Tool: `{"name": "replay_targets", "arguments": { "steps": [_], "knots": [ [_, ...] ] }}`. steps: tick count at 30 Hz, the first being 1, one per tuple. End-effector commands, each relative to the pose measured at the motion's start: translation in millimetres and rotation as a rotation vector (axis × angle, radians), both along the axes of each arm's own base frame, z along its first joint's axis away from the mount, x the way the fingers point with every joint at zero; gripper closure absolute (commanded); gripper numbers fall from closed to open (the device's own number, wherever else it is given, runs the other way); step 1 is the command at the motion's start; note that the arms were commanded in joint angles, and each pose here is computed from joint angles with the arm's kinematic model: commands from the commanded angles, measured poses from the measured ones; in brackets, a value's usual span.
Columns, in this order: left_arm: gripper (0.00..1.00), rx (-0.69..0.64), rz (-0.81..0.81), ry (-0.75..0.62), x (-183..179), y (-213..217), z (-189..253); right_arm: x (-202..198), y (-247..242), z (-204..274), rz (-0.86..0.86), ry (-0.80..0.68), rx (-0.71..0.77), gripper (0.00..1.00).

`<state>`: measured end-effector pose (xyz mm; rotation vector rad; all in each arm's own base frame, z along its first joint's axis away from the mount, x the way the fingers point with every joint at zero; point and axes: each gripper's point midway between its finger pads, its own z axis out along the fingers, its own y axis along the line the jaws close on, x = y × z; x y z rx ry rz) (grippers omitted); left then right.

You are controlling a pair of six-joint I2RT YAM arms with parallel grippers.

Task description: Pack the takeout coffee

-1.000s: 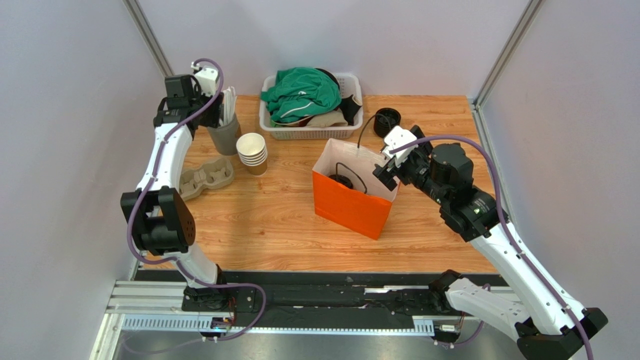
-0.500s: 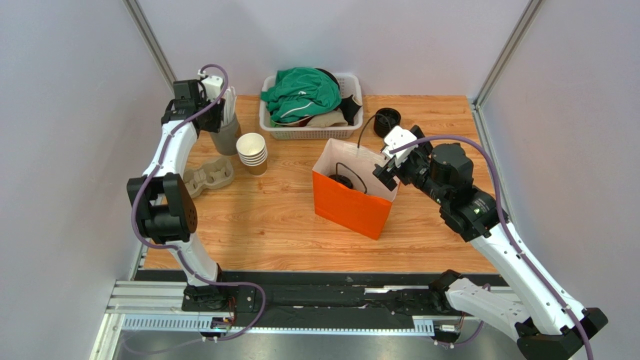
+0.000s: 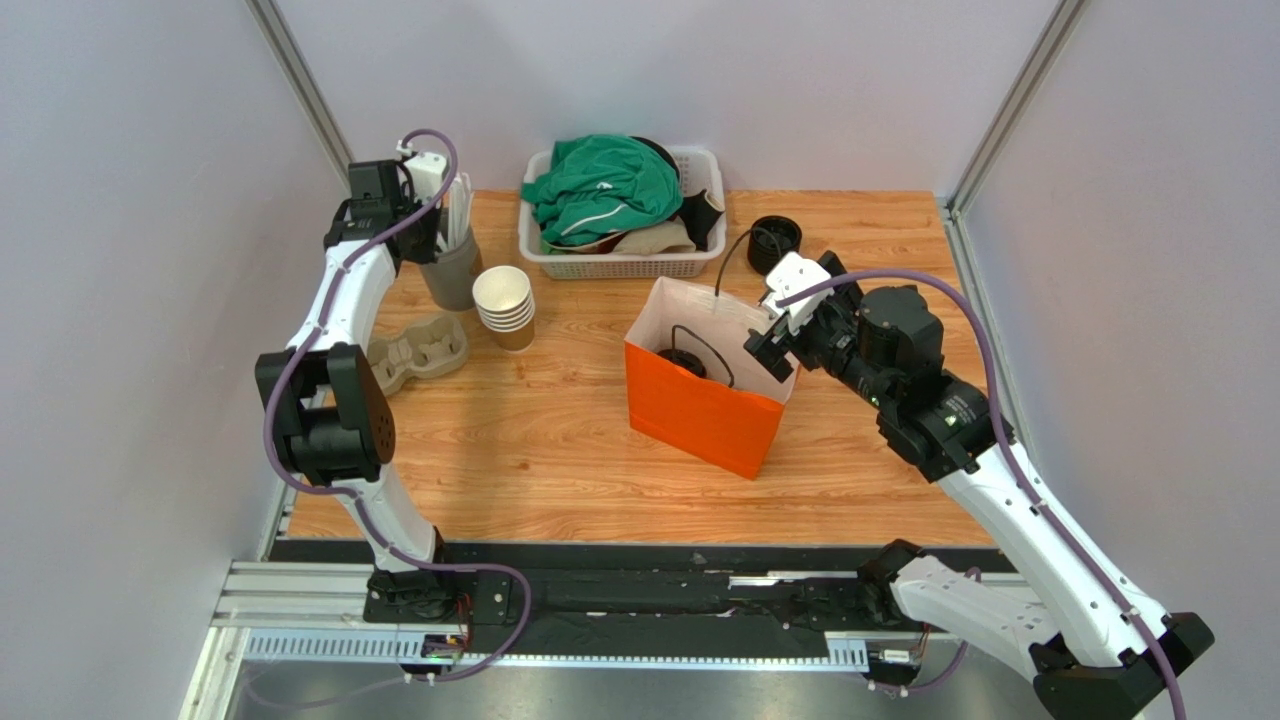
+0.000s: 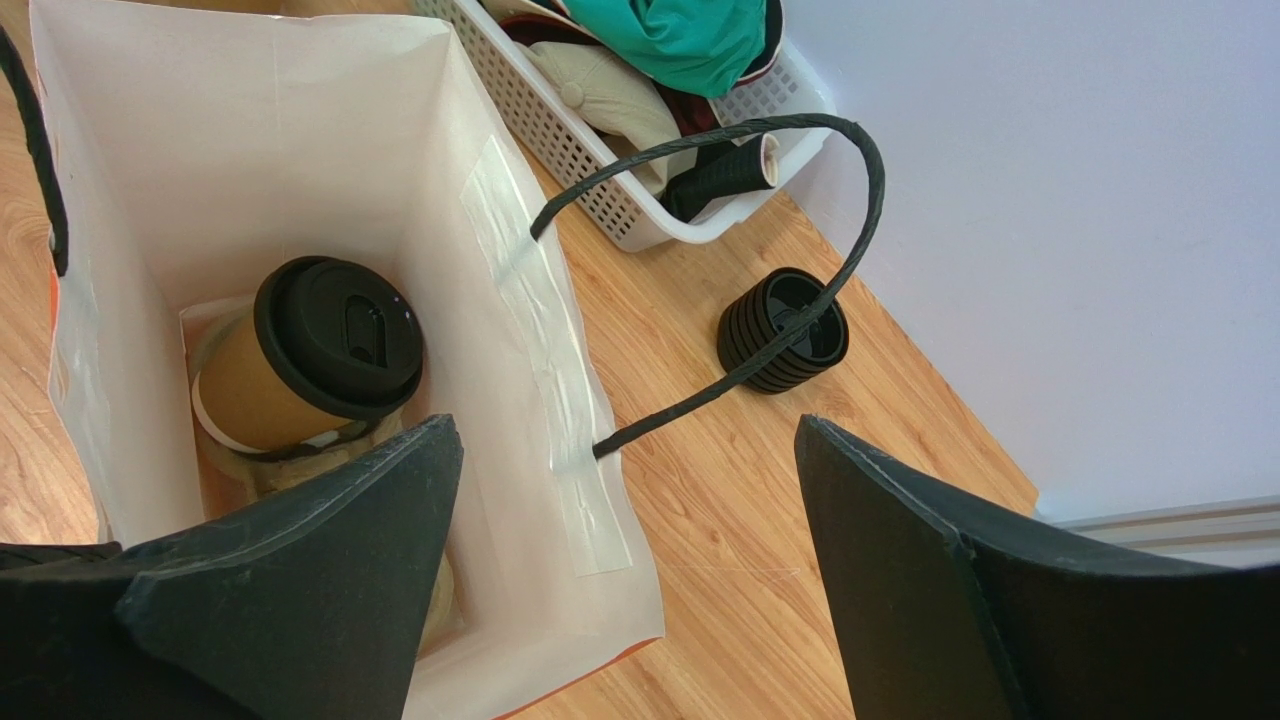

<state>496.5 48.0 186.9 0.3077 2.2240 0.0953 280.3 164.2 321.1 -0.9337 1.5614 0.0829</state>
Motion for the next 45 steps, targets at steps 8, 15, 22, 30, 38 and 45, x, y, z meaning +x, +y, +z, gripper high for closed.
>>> {"name": "replay_targets", "arguments": {
  "steps": [8, 15, 22, 30, 38, 45],
  "knots": [
    [0.85, 0.006, 0.008, -0.102, -8, 2, 57, 3, 2, 14, -0.008, -0.045, 0.035, 0.12],
    [0.85, 0.013, 0.009, -0.14, -21, 1, 85, 3, 2, 15, -0.008, -0.047, 0.037, 0.12],
    [0.85, 0.008, 0.007, -0.157, -33, -2, 104, 2, 1, 16, -0.009, -0.05, 0.038, 0.12],
    [0.85, 0.052, 0.021, -0.167, -51, 4, 124, 2, 2, 15, -0.006, -0.048, 0.038, 0.12],
    [0.85, 0.052, 0.02, -0.201, -62, 2, 143, 2, 2, 15, -0.008, -0.048, 0.041, 0.12],
    [0.85, 0.024, -0.008, -0.241, -81, -9, 168, 2, 2, 15, -0.006, -0.046, 0.044, 0.12]
  ]
}}
